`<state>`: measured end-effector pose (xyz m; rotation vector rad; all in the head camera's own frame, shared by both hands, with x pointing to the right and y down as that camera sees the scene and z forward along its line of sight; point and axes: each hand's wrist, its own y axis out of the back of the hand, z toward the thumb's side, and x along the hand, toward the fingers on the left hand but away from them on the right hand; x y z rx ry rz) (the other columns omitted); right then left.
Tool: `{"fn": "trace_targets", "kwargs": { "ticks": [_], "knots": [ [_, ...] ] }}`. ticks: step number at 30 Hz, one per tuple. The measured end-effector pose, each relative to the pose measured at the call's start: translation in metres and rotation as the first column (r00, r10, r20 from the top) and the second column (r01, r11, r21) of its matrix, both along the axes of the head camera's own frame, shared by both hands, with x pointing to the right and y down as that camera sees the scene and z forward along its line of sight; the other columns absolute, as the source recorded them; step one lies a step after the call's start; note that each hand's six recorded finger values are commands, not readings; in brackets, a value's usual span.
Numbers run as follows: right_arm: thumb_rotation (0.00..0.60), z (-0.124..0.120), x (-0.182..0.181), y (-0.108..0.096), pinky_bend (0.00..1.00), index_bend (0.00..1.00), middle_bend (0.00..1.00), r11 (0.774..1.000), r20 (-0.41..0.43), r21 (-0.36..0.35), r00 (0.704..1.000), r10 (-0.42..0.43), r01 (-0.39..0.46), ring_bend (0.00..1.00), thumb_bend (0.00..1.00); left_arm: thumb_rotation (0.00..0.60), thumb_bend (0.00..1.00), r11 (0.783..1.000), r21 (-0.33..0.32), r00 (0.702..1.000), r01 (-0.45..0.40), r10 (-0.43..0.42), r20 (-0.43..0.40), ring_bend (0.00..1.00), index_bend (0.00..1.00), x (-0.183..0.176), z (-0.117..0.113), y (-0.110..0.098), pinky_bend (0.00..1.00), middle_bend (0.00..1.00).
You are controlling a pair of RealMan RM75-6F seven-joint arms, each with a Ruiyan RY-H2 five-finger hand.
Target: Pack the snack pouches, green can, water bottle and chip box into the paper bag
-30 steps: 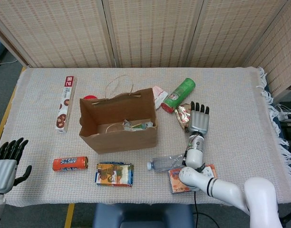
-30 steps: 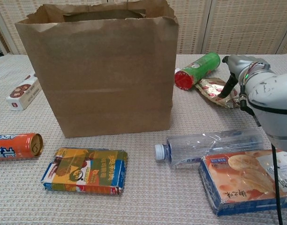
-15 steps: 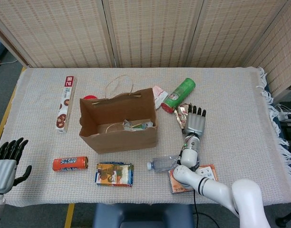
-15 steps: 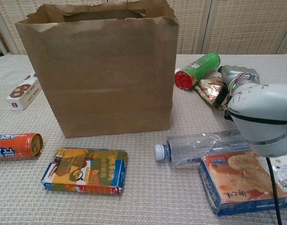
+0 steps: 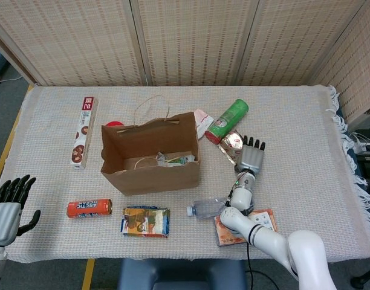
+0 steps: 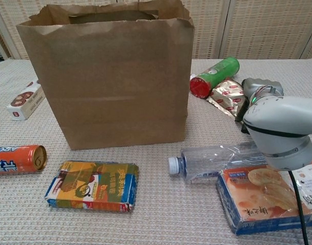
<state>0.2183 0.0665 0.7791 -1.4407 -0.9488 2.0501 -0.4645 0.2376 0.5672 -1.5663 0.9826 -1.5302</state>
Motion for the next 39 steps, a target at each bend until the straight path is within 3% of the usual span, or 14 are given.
{"fn": "trace_targets", "kwargs": {
  "ticks": [2,4,8,19,25,34,39],
  "knots": [
    [0.6,0.0,0.001,-0.001,0.44,0.29,0.28,1.0,-0.007,0.009,1.0,-0.008,0.008,0.28,0.31,0.6,0.39,1.0,0.0,1.0,0.0,0.0,-0.001,0.0,0.04,0.0,0.0,0.0,0.0,0.0],
    [0.6,0.0,0.0,-0.002,0.6,0.47,0.42,1.0,-0.003,0.023,1.0,-0.015,0.015,0.45,0.4,0.6,0.39,1.0,0.0,1.0,0.0,0.0,0.0,0.0,0.04,0.0,0.0,0.0,0.0,0.0],
    [0.6,-0.002,-0.001,-0.004,0.7,0.63,0.54,0.998,0.007,0.062,0.999,-0.032,0.031,0.57,0.49,0.6,0.39,1.0,0.0,1.0,0.0,0.0,-0.001,0.0,0.04,0.0,0.0,0.0,0.0,0.0],
    [0.6,-0.019,-0.002,-0.003,0.7,0.66,0.56,0.993,0.058,0.088,0.995,-0.081,0.076,0.59,0.51,0.6,0.39,1.0,-0.001,1.0,-0.001,0.001,-0.001,0.0,0.04,0.0,0.0,0.001,0.0,0.0],
    [0.6,-0.051,-0.002,-0.002,0.7,0.66,0.56,0.987,0.129,0.123,0.984,-0.123,0.107,0.59,0.51,0.6,0.39,1.0,0.0,1.0,-0.003,0.003,0.003,0.0,0.04,0.0,0.0,0.001,0.0,0.0],
    [0.6,-0.14,0.012,-0.019,0.7,0.67,0.57,0.958,0.234,0.274,0.959,-0.157,0.09,0.59,0.5,0.6,0.39,1.0,0.001,1.0,-0.002,0.002,0.005,0.0,0.04,0.001,0.0,0.002,0.0,0.0],
    [0.6,-0.205,0.018,-0.045,0.7,0.68,0.57,0.906,0.273,0.422,0.947,-0.172,0.043,0.59,0.51,0.6,0.39,1.0,0.001,1.0,-0.001,0.001,0.008,0.0,0.03,0.001,0.0,0.001,0.0,0.0]
  ]
}}
